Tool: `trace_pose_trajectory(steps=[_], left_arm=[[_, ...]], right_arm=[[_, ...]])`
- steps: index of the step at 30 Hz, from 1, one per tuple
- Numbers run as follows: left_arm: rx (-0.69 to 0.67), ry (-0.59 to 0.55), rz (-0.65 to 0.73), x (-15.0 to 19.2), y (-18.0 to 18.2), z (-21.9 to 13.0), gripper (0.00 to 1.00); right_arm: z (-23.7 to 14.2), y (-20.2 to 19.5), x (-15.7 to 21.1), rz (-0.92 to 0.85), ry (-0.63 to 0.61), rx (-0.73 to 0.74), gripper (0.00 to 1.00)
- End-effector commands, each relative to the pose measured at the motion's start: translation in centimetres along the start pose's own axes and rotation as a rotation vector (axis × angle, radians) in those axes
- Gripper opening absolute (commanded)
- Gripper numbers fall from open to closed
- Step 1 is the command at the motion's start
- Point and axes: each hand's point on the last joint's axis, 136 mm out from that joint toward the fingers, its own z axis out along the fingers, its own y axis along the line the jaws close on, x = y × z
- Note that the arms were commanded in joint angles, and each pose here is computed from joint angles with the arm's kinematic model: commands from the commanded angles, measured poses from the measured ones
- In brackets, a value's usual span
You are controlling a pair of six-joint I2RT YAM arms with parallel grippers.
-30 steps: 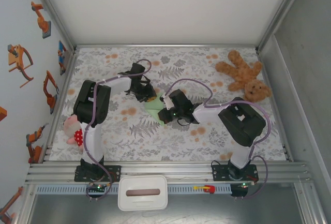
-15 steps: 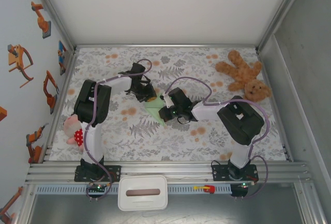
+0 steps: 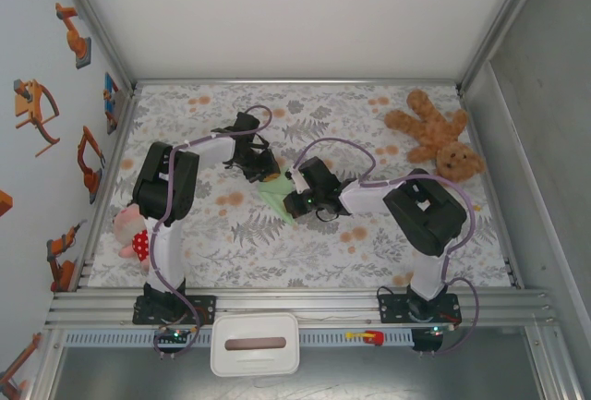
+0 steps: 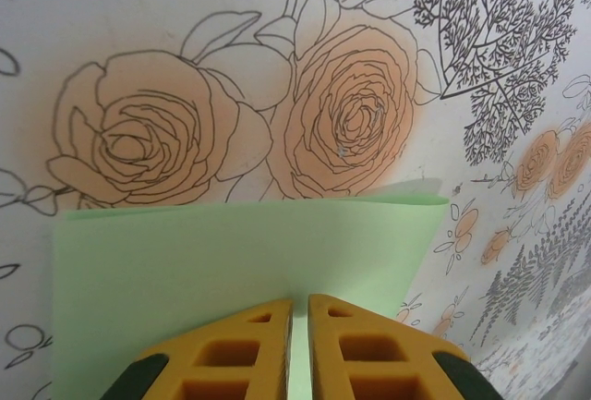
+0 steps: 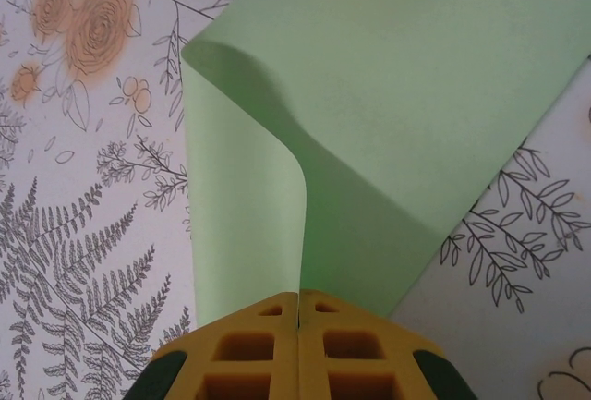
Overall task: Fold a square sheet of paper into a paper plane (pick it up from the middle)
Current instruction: Third fold the triangle at the center of the table.
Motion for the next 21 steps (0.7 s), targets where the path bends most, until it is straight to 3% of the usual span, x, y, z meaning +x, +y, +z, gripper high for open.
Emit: trace_pose_trajectory(steps=[1,6,11,14,21], left_arm=[[-0.068,0.071,-0.025,1.6,2.1,1.6,0.15],[-0.028,0.054,-0.019,1.0,0.9,0.7,0.16],[0.026,-0.038,-0.015,-0.5,-0.6,-2.4,0.2],[0.013,-0.072,-0.036,-0.9,0.4,-3.0,0.21],[-0.049,-0.014,-0.08,0.4,3.2,-1.1,0.18]], right_arm=[[0.3,-0.3,-0.5,0.005,0.004,0.007,0.0],[0.5,-0.1,-0.4,0.007,0.009,-0.004,0.0],[0.2,0.1,-0.6,0.006,0.002,-0.014,0.0],[0.2,0.2,-0.6,0.006,0.003,-0.023,0.0],[0.4,0.5,-0.8,0.001,-0.004,-0.04,0.0]])
